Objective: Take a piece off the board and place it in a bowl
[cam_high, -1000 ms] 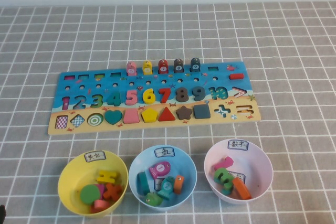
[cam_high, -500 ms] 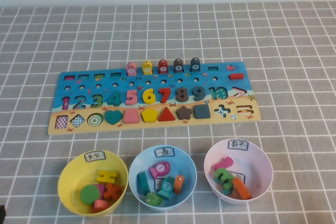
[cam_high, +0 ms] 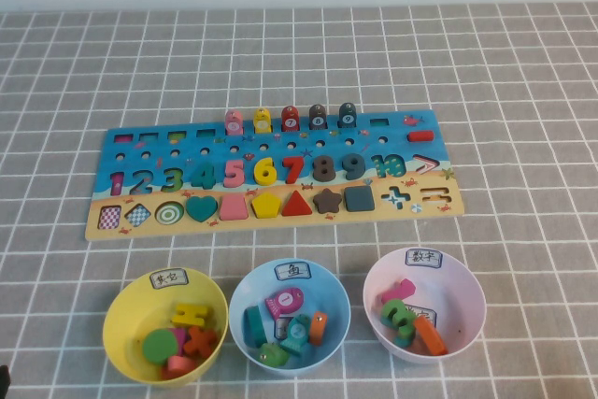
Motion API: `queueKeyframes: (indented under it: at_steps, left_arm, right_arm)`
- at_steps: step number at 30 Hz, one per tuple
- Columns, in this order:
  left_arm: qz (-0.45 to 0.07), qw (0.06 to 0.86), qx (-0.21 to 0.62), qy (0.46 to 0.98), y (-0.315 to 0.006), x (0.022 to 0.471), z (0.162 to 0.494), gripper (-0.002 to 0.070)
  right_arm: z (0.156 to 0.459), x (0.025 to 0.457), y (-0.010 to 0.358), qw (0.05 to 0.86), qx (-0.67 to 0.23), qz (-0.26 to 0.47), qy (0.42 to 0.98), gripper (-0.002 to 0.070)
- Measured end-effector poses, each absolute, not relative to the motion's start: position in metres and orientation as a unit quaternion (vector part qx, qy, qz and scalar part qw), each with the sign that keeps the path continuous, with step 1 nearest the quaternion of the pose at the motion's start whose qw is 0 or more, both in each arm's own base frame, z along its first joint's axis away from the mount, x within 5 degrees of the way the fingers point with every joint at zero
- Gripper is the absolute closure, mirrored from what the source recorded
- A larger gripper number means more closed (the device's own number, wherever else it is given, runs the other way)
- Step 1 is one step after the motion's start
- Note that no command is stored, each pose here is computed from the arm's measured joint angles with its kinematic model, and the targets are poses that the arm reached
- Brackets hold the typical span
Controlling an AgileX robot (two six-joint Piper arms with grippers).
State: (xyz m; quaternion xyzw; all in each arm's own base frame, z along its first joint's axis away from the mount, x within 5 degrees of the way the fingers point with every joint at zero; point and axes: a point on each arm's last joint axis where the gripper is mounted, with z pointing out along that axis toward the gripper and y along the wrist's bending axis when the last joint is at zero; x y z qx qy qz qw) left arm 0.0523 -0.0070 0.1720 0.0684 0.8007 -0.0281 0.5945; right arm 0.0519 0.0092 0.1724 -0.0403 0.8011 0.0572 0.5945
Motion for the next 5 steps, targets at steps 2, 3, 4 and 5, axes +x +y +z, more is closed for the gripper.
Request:
queueKeyframes:
  at_steps: [2,3,4,5]
  left_arm:
    - [-0.028,0.594,0.068,0.801,-0.0070,0.0523,0.1720,0.0675]
    - [-0.027,0.595,0.068,0.801,-0.0069,0.0523,0.1720,0.0675]
    - [-0.026,0.595,0.066,0.801,-0.0067,0.0523,0.1720,0.0675]
    - [-0.026,0.595,0.065,0.801,-0.0065,0.0523,0.1720,0.0675]
  right_arm:
    - [0.1724,0.0519,0.0092,0.594,-0.040,0.057,0.801,0.0694]
    - [0.1724,0.0519,0.0092,0.594,-0.040,0.057,0.801,0.0694]
    - [0.1724,0.0519,0.0092,0.594,-0.040,0.057,0.801,0.0694]
    - [0.1724,0.0519,0.0092,0.594,-0.040,0.057,0.801,0.0694]
